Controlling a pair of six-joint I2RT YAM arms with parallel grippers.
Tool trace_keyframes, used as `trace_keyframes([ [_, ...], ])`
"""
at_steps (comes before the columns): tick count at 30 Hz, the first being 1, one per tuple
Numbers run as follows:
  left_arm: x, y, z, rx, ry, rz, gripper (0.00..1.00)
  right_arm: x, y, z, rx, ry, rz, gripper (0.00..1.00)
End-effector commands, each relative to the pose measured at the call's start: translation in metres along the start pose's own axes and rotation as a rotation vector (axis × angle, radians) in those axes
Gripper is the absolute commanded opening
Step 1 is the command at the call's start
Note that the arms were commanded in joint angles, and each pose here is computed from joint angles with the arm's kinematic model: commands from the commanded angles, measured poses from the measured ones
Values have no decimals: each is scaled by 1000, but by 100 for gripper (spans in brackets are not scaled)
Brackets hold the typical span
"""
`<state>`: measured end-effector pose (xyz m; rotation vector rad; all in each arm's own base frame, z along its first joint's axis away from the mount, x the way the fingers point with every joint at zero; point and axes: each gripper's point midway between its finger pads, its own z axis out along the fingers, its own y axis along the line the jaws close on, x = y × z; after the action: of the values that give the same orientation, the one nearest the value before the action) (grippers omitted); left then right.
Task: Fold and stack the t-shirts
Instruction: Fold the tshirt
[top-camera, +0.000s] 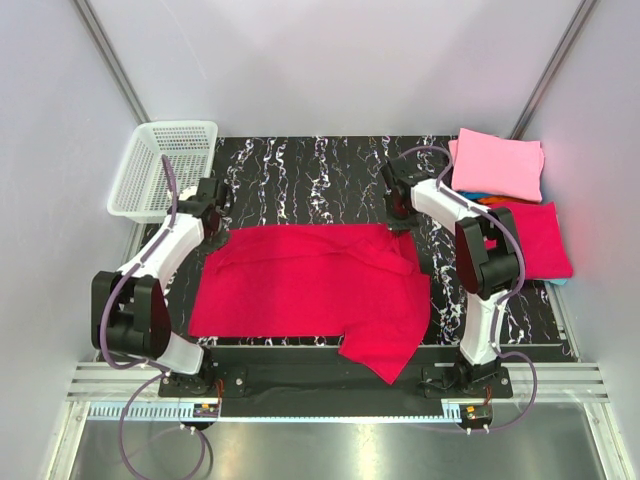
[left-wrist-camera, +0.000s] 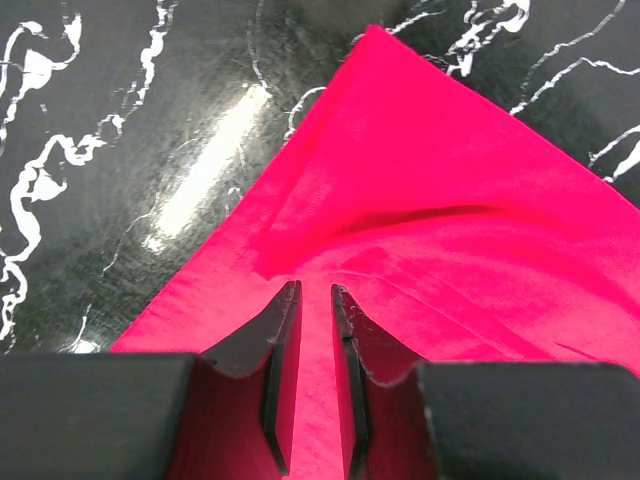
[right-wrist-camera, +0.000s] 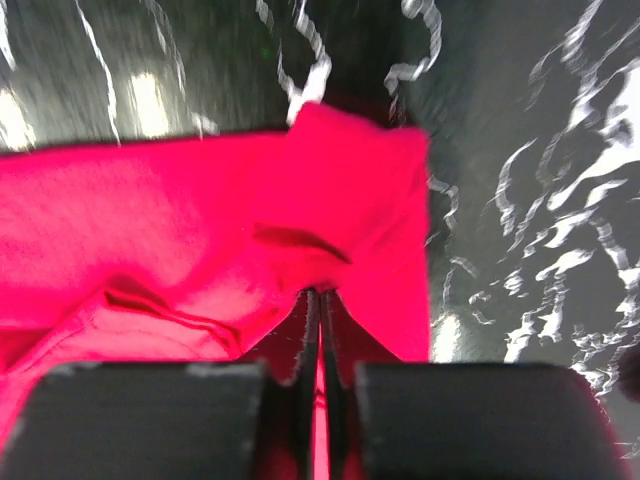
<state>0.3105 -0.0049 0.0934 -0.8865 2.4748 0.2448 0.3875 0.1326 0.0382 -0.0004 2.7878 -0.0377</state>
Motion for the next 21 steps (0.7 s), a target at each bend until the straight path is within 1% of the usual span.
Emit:
trace_keyframes([
  [1, -9, -20, 0, 63, -13, 11, 22, -33, -11, -9, 79, -88, -1, 0],
  [7, -14, -36, 18, 43, 10, 34, 22, -47, -38, -6, 145, -98, 44, 0],
  [8, -10, -38, 27, 24, 30, 45, 21, -49, -42, -5, 151, -97, 50, 0],
  [12, -13, -50, 36, 24, 42, 59, 20, -71, -62, -1, 170, -113, 80, 0],
  [15, -13, -52, 38, 15, 40, 62, 20, -78, -68, -2, 181, -116, 91, 0],
  [17, -11, -51, 40, 11, 42, 64, 20, -77, -63, -6, 152, -106, 92, 0],
  [18, -12, -50, 40, 7, 39, 64, 20, -73, -60, -6, 135, -98, 98, 2],
  [19, -11, -50, 40, 5, 41, 67, 20, -73, -56, -14, 101, -108, 105, 19],
  [20, -10, -50, 40, 7, 42, 73, 20, -72, -55, -17, 91, -110, 107, 25],
  [21, -9, -49, 40, 4, 43, 74, 20, -68, -55, -23, 84, -115, 112, 27],
])
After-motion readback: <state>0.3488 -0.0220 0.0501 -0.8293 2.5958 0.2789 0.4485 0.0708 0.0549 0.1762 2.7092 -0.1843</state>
